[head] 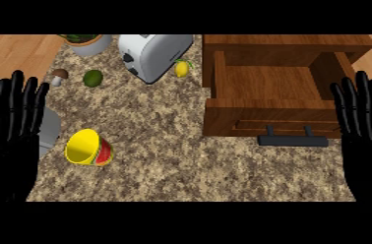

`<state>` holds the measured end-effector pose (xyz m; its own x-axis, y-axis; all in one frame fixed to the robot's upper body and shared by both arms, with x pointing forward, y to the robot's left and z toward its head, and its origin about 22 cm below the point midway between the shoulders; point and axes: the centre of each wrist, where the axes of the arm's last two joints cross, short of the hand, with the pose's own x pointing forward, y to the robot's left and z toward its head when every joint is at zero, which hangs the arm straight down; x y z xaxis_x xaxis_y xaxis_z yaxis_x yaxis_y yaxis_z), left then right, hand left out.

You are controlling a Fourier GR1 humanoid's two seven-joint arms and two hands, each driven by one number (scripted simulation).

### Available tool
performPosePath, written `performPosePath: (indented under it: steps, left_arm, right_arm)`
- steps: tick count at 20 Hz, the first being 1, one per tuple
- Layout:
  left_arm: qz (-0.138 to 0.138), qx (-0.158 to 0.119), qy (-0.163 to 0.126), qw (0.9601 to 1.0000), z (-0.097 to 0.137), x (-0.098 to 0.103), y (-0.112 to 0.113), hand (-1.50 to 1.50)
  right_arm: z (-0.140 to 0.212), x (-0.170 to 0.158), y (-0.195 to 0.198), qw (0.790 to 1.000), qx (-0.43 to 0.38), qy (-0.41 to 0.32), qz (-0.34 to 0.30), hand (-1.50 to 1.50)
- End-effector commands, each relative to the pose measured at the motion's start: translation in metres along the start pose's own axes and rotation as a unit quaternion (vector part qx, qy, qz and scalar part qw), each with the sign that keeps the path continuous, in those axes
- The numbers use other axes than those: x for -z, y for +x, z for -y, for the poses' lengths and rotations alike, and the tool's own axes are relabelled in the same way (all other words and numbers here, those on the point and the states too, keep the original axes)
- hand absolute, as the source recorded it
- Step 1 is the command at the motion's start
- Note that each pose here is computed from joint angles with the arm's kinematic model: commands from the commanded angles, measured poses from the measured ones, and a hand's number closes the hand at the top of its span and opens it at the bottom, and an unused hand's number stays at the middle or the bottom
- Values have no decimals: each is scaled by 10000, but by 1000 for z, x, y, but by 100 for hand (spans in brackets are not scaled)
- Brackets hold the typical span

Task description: Pick up the cup, place it into the drawer and close the drawer

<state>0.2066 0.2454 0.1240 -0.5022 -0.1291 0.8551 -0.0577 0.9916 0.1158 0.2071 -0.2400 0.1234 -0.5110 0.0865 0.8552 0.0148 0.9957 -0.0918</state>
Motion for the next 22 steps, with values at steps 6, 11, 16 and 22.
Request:
performPosePath:
  steps: [6,11,16,22]
  left_arm:
    - [129,-1490,-2541,9555,-15,-18,12,-150]
    - [-806,-2346,-2172,9441,-58,-34,-12,-150]
    - [-1069,-2511,-2038,9402,-114,-52,-37,-150]
    - [-1370,-2124,-1778,9511,-110,-39,-81,-150]
  right_arm:
    - [2,3,-1,9998,-14,-174,43,-150]
    - [7,7,3,9981,-349,351,-367,-150]
    - [8,-2,-5,9968,-439,510,-420,-150]
    - [7,4,-7,9981,-285,426,-340,-150]
